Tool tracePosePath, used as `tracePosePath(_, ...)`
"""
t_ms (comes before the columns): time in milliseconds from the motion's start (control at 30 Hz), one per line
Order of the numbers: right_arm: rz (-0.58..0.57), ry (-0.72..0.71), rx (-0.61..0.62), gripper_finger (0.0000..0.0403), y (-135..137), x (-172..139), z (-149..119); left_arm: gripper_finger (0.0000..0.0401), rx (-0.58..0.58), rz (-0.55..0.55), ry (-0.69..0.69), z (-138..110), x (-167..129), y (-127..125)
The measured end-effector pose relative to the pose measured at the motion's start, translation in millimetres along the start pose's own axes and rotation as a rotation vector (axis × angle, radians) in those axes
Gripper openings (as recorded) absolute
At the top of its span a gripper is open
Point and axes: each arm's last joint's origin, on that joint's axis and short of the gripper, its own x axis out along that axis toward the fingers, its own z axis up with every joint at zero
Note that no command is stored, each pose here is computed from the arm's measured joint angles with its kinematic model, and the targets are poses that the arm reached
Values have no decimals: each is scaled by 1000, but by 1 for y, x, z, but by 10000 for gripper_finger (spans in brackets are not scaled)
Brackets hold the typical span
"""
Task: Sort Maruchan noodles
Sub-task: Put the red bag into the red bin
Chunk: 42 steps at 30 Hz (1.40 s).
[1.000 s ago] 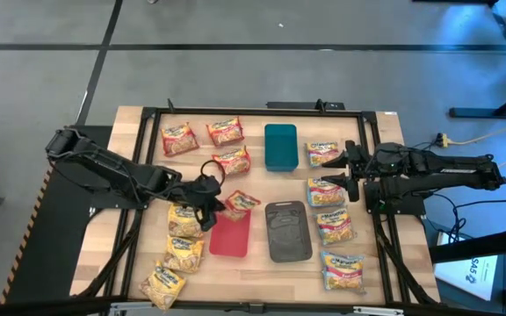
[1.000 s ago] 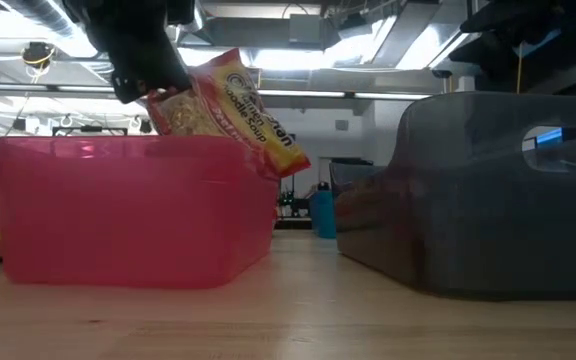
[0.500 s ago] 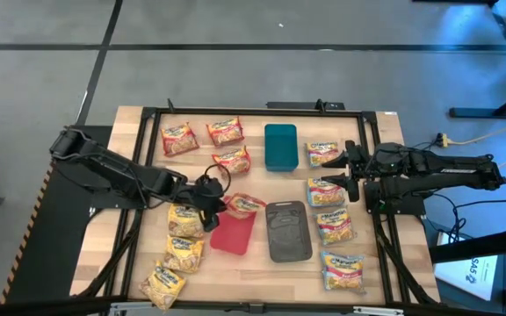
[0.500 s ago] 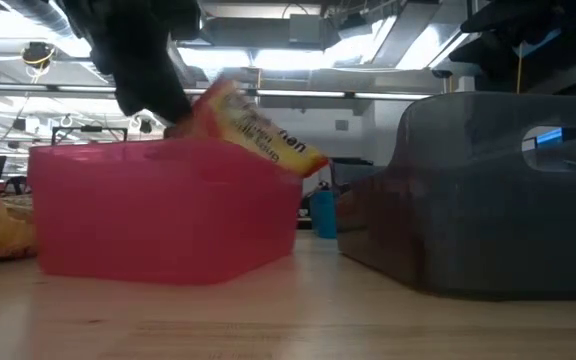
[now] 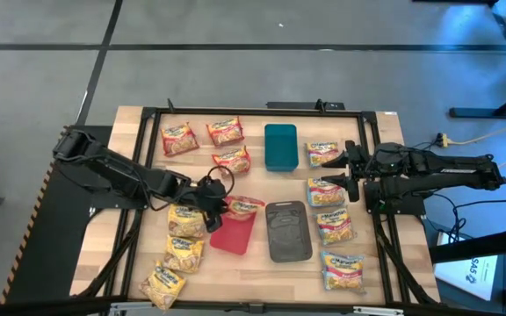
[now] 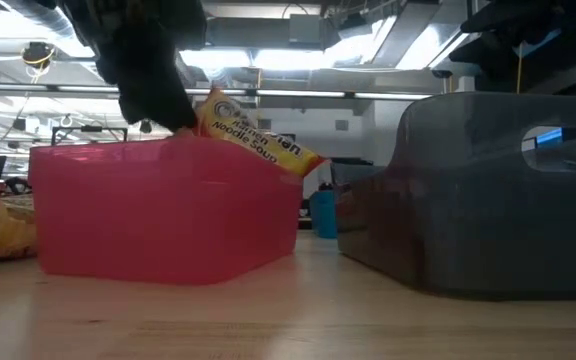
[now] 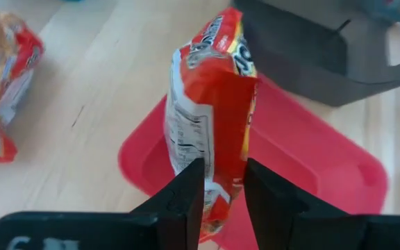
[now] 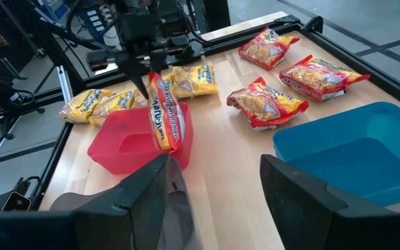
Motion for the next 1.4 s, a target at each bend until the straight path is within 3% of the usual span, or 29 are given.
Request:
tracePosePath(500,0,0,0,225,0,0,0,95,-30,62,-6,-1,6,4)
tracePosePath(767,0,0,0,225,0,0,0,95,-77,107,100,-6,6,15)
tracePosePath(1033,-2,4,0,225,0,0,0,95,-100,77,64,0,0,16)
tracePosePath(1267,-5,13,0,225,0,0,-1,95,-113,176,93,1,-12,32)
tracePosePath(1400,-6,18,-1,225,-1,0,-2,95,-110,297,76,1,-22,44)
